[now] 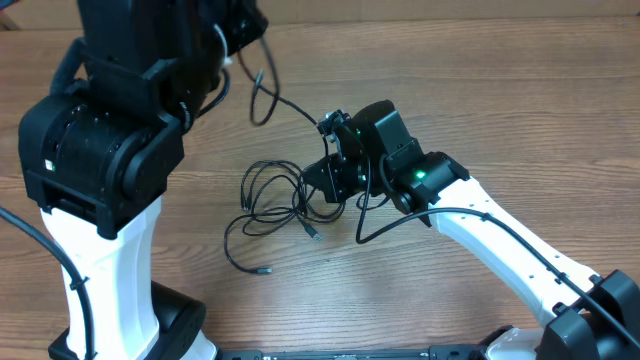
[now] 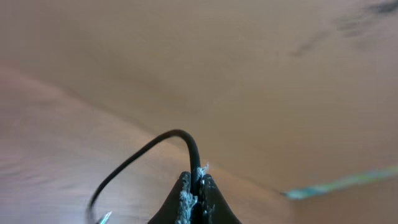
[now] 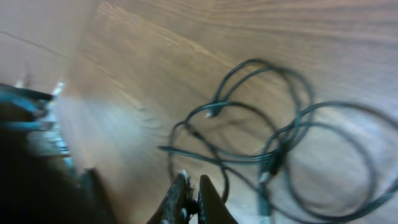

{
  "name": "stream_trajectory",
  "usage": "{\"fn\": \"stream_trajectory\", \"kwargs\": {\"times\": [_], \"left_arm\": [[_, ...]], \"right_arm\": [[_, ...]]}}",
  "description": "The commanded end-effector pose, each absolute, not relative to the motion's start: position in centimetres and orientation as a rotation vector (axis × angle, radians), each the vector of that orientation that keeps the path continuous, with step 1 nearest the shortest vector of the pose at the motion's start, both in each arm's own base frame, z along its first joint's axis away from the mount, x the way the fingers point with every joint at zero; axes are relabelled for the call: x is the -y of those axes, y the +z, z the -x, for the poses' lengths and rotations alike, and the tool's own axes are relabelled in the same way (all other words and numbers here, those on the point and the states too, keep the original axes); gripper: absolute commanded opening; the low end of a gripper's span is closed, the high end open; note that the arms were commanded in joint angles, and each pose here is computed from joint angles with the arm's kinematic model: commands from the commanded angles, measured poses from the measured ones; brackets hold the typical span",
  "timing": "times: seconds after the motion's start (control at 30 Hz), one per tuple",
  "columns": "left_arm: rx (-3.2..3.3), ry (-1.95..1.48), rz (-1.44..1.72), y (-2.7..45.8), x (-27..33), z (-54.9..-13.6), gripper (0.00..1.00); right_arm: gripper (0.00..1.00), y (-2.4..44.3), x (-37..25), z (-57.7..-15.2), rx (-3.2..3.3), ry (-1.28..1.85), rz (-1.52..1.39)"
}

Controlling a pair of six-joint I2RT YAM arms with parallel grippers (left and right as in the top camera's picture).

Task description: Untangle cables

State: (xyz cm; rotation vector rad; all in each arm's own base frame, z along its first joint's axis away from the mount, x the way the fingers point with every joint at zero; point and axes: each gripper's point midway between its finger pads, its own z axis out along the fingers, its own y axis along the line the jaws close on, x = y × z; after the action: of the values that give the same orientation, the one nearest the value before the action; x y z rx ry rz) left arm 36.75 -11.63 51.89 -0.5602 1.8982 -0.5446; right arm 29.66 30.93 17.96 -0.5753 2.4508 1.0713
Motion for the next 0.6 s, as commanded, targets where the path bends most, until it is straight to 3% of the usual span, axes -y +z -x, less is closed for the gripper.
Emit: {"fn": "stream_trajectory", "kwargs": {"times": [0.0,0.23,0.3,0.57], "left_arm": [[-1.849,-0.286,0.694,50.9,7.6,-36.8,0.04],[-1.985,-0.08,0.706,46.4,6.8,-37.4,0.14],[-2.052,-0.103,0.68,45.0,7.9,-37.7,0.33],[-2.409,-0.314,0.226,40.4,14.6,-36.4,0.72]], "right_arm": [[0.04,20.8,-31.8,-27.8,-2.445,1.366,0.553],[0.04,29.1,-29.7,-23.1,-2.3,2.037,0.633],[0.04,30.3,-28.8,-21.9,-2.28,2.175,0.654],[0.04,30.8,-28.3,-20.9,-2.3,2.278,0.64]]}}
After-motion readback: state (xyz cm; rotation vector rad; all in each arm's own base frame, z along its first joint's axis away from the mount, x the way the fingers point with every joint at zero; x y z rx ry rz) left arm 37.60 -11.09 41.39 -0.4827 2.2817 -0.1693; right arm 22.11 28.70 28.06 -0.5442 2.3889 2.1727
